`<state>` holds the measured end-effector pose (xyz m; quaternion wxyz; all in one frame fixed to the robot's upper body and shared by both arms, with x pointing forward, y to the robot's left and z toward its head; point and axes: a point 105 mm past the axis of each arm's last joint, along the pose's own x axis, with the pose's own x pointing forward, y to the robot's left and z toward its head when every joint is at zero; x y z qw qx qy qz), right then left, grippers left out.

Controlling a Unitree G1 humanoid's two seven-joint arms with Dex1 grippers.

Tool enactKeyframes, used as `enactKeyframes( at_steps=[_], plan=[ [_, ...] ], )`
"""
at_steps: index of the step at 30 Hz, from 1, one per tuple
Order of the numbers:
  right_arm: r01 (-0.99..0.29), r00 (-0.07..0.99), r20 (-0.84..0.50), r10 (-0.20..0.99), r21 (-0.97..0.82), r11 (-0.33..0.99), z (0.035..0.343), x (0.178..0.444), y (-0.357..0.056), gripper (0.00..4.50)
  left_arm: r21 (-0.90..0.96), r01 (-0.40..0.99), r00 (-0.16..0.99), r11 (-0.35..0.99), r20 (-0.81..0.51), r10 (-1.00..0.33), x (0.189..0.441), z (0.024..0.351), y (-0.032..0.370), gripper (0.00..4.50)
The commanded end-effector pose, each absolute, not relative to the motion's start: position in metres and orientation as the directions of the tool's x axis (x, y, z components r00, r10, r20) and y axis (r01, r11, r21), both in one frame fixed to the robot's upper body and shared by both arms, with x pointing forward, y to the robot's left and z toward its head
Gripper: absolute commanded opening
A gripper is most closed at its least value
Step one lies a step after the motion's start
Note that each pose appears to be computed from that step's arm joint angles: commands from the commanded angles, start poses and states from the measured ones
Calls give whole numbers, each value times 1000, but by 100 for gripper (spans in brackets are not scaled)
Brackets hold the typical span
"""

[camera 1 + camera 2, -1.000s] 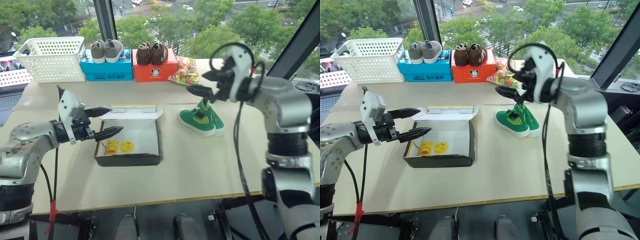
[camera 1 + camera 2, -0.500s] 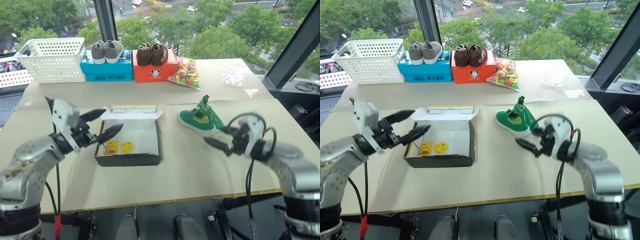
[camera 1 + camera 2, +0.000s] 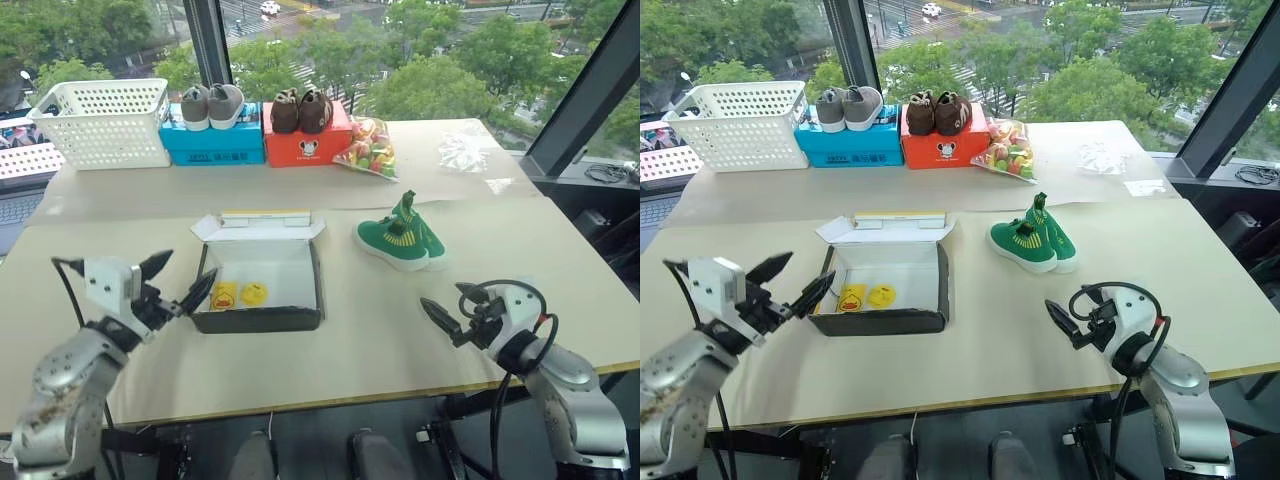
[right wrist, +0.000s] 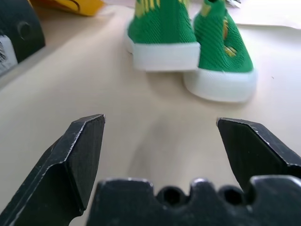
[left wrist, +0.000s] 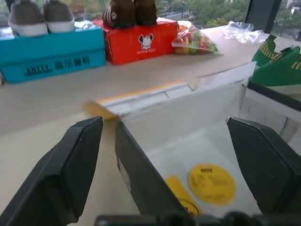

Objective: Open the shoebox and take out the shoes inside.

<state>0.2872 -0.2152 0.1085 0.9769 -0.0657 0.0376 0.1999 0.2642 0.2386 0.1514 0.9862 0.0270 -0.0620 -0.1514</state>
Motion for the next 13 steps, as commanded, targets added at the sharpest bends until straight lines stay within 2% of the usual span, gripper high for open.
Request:
enactKeyframes(
  at_steps=[1, 3, 9, 13],
  plan=[
    [-368, 930, -44, 366, -154, 917, 116, 285, -210, 448, 124, 115, 966, 986, 215, -140, 251, 158, 265, 450],
    [-362, 932, -44, 360, -160, 918, 113, 283, -207, 448, 117, 49, 967, 992, 244, -76, 245, 156, 276, 450],
    [-262, 965, -67, 254, -176, 949, 92, 277, -209, 448, 94, -38, 982, 995, 188, 20, 235, 120, 289, 450],
    [-208, 978, -59, 200, -199, 958, 89, 280, -209, 448, 136, -7, 991, 991, 132, -11, 237, 96, 278, 450]
  ],
)
